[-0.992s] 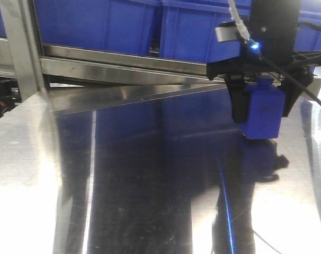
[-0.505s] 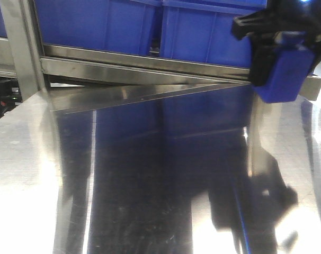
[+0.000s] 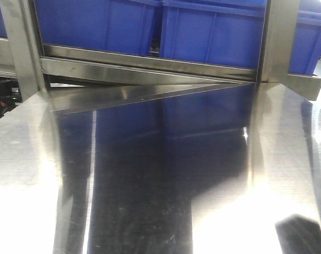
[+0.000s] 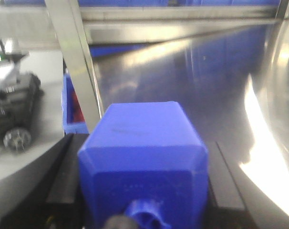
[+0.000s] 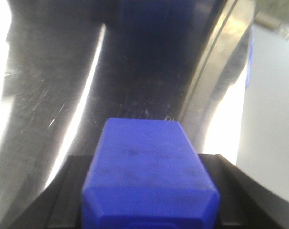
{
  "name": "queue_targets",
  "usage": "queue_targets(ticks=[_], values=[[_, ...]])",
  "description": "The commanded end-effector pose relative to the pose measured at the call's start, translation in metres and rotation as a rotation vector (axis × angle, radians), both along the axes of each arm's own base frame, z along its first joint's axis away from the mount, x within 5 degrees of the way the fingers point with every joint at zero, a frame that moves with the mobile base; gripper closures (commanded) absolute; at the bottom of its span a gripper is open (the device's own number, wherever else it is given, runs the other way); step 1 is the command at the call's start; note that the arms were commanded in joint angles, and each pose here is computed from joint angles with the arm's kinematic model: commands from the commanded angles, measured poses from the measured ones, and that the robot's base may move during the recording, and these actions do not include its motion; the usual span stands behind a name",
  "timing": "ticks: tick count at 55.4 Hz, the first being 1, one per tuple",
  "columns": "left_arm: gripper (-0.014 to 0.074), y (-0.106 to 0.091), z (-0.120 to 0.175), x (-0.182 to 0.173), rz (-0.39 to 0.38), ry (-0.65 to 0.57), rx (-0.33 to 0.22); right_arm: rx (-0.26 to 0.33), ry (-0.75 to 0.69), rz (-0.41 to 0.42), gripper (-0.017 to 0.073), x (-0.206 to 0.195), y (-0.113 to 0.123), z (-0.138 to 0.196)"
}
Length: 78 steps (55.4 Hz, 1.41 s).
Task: Pick and sort blue part to right shelf
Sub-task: 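Lift the blue block off the table with the right gripper, then drive the base away from the table holding both parts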
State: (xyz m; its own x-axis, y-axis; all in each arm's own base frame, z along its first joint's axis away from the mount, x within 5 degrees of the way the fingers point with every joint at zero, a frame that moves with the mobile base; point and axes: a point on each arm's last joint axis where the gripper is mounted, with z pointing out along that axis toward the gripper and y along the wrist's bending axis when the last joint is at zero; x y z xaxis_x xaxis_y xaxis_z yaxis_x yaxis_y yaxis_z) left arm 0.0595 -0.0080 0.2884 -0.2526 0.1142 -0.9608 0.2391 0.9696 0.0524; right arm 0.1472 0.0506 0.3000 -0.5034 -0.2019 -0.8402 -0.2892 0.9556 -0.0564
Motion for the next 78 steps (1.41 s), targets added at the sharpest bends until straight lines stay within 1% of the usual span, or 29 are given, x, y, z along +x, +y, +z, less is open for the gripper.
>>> queue_targets(ticks=[1,5,10,14,21,26,31,41,78], values=[[0.0301,-0.003,0.019,0.001,-0.035,-0.143,-0.001,0.056,-0.245,0.039,0.0348,-0.031,-0.012,0.014],[0.0301,-0.003,0.021,0.002,-0.041,-0.169,0.004,0.078,-0.312,0.039,0.0348,-0.053,-0.021,0.006],[0.0301,-0.004,0.023,0.001,-0.050,-0.192,-0.001,0.126,-0.443,0.034,0.0348,-0.084,-0.034,0.005],[0.0301,-0.005,0.025,0.001,-0.056,-0.208,-0.007,0.152,-0.540,0.029,0.0348,-0.104,-0.043,0.002],[0.0301,-0.005,0.025,0.001,-0.059,-0.214,-0.008,0.176,-0.660,0.015,0.0348,-0.127,-0.055,-0.001],[0.0301,-0.005,0.025,0.001,-0.059,-0.214,-0.008,0.141,-0.645,0.013,0.0348,-0.122,-0.053,0.000],[0.0301,-0.005,0.025,0.001,-0.057,-0.209,-0.007,0.136,-0.654,0.023,0.0348,-0.119,-0.051,0.002],[0.0301,-0.005,0.025,0.001,-0.056,-0.207,-0.006,0.148,-0.701,0.040,0.0348,-0.119,-0.050,0.007],[0.0301,-0.005,0.025,0.001,-0.056,-0.207,-0.006,0.147,-0.699,0.040,0.0348,-0.119,-0.050,0.006]])
